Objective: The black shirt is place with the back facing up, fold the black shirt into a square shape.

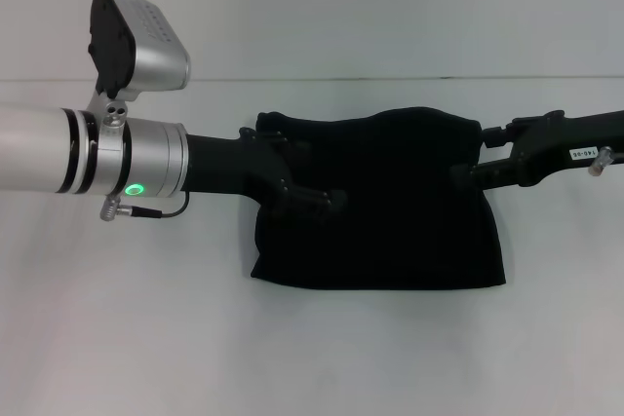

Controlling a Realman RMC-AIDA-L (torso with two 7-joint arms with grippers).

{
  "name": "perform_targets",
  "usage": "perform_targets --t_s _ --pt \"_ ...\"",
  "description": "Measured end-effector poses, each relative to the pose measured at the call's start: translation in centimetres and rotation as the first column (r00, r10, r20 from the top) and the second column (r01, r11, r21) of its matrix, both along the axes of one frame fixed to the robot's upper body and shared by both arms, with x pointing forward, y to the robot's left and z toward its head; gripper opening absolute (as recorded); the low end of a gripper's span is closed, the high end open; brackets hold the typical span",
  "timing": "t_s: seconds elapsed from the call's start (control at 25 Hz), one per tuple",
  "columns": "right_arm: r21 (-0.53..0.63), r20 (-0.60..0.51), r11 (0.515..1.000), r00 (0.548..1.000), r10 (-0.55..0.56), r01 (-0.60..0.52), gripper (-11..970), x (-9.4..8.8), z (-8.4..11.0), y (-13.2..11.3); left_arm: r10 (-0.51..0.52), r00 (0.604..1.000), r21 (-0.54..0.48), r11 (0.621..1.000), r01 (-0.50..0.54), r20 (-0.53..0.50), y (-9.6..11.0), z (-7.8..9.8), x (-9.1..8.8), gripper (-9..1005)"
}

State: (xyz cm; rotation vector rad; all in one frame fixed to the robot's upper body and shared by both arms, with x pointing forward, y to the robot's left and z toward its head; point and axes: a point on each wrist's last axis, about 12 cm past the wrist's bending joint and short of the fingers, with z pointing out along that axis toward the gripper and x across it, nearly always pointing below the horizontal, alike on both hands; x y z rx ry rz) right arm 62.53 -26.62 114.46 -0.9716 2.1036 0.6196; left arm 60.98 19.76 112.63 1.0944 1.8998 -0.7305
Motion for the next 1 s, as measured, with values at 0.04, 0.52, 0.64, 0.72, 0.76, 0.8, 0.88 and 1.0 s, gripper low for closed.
perform_targets --t_s 0.04,0.52,0.64,0.72,0.76,0.8,0.88,1.0 --pt "0.0 0.001 1.0 1.0 0.001 -0.001 881 0.0 0.01 0.03 0.001 1.0 0.001 1.0 -0.001 0.0 0.04 0.02 0.02 909" --pt "-0.003 0.005 1.0 1.0 -0.001 0.001 877 0.05 0.01 0.07 0.001 1.0 0.003 1.0 -0.001 0.004 0.03 0.18 0.18 909" --pt "-0.003 0.005 1.0 1.0 -0.001 0.001 877 0.06 0.03 0.07 0.002 1.0 0.003 1.0 -0.002 0.005 0.03 0.2 0.19 909" --pt "-0.003 0.005 1.0 1.0 -0.001 0.001 877 0.06 0.03 0.07 0.002 1.0 0.003 1.0 -0.002 0.005 0.03 0.2 0.2 909" --pt "-0.003 0.005 1.0 1.0 -0.001 0.001 877 0.06 0.03 0.07 0.002 1.0 0.003 1.0 -0.002 0.005 0.02 0.2 0.2 909" --pt "-0.003 0.005 1.0 1.0 -0.001 0.001 877 0.06 0.03 0.07 0.002 1.0 0.003 1.0 -0.002 0.005 0.02 0.2 0.2 909" --pt "-0.003 0.005 1.0 1.0 -0.001 0.001 877 0.06 0.03 0.07 0.002 1.0 0.003 1.0 -0.002 0.005 0.02 0.2 0.2 909" --pt "-0.003 0.005 1.0 1.0 -0.001 0.001 877 0.06 0.02 0.07 0.003 1.0 0.003 1.0 -0.003 0.003 0.09 0.14 0.15 909"
